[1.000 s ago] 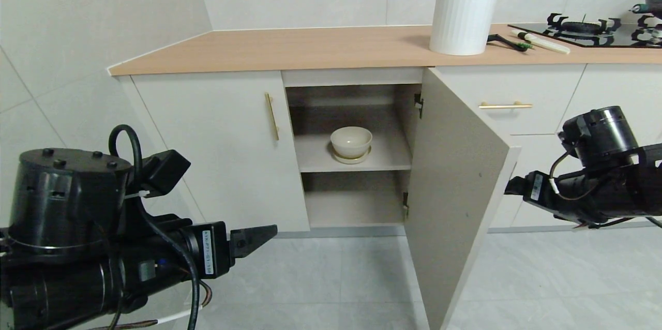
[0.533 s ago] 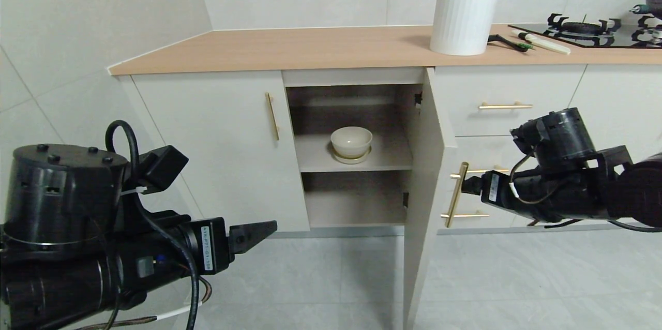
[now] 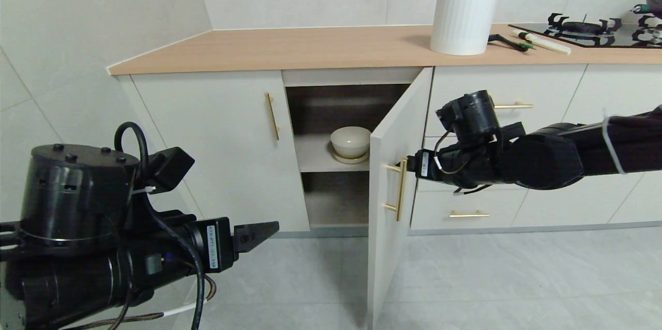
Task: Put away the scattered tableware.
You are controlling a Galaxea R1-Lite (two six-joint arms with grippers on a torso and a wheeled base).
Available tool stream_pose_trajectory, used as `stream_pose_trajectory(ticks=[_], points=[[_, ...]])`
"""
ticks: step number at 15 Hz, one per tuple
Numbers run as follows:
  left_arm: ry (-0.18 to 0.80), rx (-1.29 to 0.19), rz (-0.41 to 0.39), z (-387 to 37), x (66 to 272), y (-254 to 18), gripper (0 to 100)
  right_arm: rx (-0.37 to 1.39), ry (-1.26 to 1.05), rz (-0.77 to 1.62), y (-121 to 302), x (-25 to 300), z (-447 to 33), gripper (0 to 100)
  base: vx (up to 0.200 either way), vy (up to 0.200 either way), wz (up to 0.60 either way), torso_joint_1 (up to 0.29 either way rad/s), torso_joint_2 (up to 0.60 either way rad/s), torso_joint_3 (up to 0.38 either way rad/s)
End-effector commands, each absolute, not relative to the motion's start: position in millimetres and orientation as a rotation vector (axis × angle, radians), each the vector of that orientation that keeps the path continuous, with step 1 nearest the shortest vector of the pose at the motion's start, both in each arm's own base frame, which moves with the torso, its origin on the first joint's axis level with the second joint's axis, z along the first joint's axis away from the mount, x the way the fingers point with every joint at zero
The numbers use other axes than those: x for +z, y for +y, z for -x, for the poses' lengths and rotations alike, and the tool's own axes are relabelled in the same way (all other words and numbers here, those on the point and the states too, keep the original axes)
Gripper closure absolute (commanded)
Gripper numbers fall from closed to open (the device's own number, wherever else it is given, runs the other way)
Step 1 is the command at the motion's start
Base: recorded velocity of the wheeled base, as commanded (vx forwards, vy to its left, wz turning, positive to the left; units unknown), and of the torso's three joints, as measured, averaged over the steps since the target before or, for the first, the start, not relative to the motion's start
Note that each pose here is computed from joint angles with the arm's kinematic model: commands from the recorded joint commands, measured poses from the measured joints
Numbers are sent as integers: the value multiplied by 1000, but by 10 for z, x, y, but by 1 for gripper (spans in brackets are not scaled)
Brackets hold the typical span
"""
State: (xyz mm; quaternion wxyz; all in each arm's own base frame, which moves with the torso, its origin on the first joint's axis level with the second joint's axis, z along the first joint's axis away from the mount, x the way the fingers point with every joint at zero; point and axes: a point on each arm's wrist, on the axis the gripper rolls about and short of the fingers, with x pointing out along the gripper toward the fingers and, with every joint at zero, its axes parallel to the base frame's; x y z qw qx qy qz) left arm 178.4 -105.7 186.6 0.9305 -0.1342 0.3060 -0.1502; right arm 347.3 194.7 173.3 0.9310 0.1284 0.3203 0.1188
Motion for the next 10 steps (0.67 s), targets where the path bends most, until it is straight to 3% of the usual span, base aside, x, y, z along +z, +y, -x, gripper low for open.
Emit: stream_pose_trajectory(ticks=[1,10], points=[[628,-308,267,-1787,1859,-1059,0,248,702,-243,2075,1510,-3537,0,0,0,0,0,0,0],[640,-310,218,-1789,1816,-1058,0,253,710,-244,2115,1484,-3519,0,0,0,0,0,0,0]])
